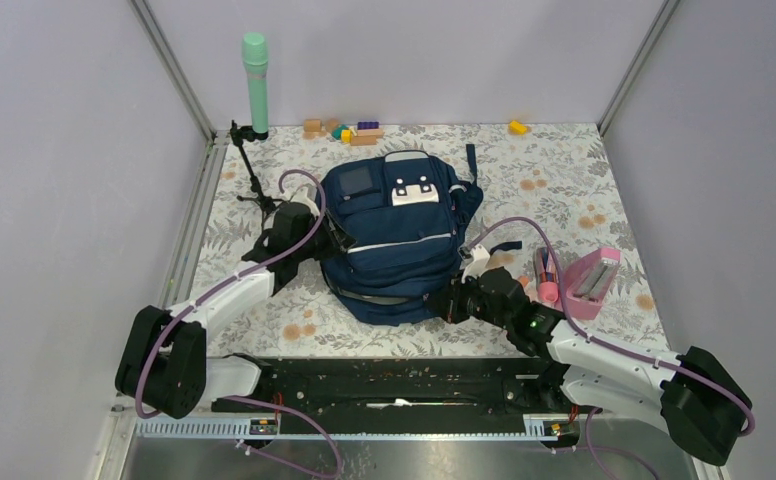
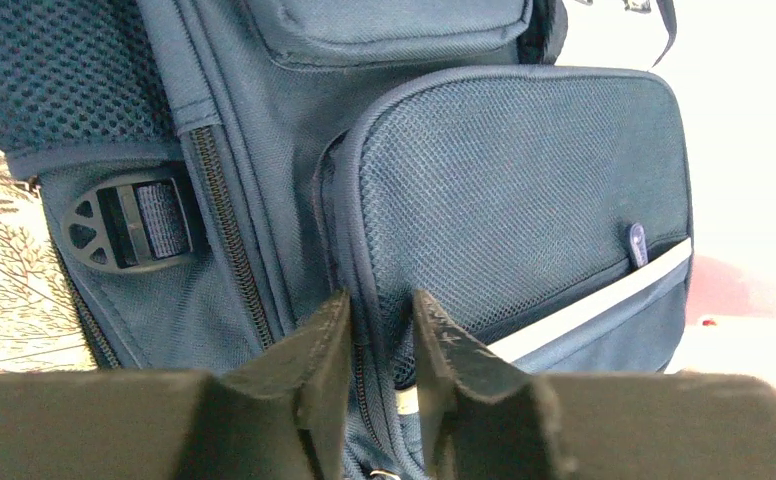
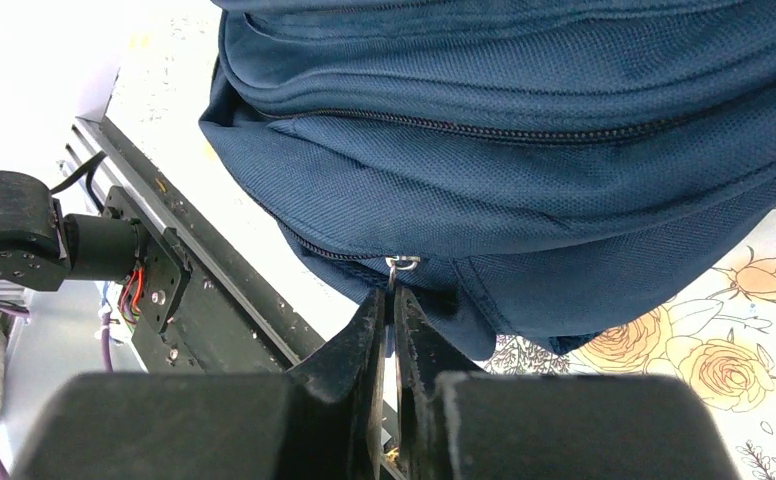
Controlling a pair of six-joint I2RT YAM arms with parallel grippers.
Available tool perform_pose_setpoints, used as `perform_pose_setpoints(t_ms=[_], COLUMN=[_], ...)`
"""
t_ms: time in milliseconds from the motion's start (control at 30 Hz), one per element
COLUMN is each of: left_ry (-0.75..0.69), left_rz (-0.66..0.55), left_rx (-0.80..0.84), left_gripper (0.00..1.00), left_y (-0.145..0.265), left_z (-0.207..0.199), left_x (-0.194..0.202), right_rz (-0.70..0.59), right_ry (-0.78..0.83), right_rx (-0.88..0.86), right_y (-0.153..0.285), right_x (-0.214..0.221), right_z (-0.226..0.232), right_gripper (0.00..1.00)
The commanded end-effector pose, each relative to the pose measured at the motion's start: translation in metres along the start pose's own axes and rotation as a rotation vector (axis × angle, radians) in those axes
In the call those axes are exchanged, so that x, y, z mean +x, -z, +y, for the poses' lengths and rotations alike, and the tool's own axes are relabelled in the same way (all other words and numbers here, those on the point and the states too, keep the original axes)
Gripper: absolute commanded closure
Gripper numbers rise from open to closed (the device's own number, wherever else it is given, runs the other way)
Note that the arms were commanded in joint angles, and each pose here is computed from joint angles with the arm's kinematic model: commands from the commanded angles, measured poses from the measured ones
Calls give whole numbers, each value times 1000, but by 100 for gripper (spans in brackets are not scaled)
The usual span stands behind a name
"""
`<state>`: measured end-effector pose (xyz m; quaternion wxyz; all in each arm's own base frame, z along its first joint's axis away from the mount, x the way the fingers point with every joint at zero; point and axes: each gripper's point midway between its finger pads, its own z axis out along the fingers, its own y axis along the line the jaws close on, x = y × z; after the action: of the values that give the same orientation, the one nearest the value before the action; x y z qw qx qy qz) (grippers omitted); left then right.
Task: Pack the student bag
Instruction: Zip the student bag at the center of the board.
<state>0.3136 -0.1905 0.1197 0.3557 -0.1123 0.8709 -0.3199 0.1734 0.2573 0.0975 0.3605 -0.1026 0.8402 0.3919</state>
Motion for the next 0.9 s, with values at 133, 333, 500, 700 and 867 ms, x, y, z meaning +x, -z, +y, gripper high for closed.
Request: perform_pose_setpoints(t_ms=[133,333,500,700,867], left_ry=[5,40,71,92,108], left_rz=[23,-38,-72,-85,-78], left_rx=[106,129,143,165,192], left_gripper=[99,100,100,100,100], left_y=[-1,3,4,5,8], left_z=[-28,-39,-45,-51,-58], left_x=[18,8,2,-1,0], right_rz=[-60,-99,-126,-119,-80], right_ry=[-38,12,49,81,129], right_rx=[-125,-138,-156,-181,-176], right_y=[2,1,-3,-12,-24], right_x=[-10,-10,-9,-8,-5], right_z=[25,43,63,82,90], right_gripper=[100,100,100,100,100])
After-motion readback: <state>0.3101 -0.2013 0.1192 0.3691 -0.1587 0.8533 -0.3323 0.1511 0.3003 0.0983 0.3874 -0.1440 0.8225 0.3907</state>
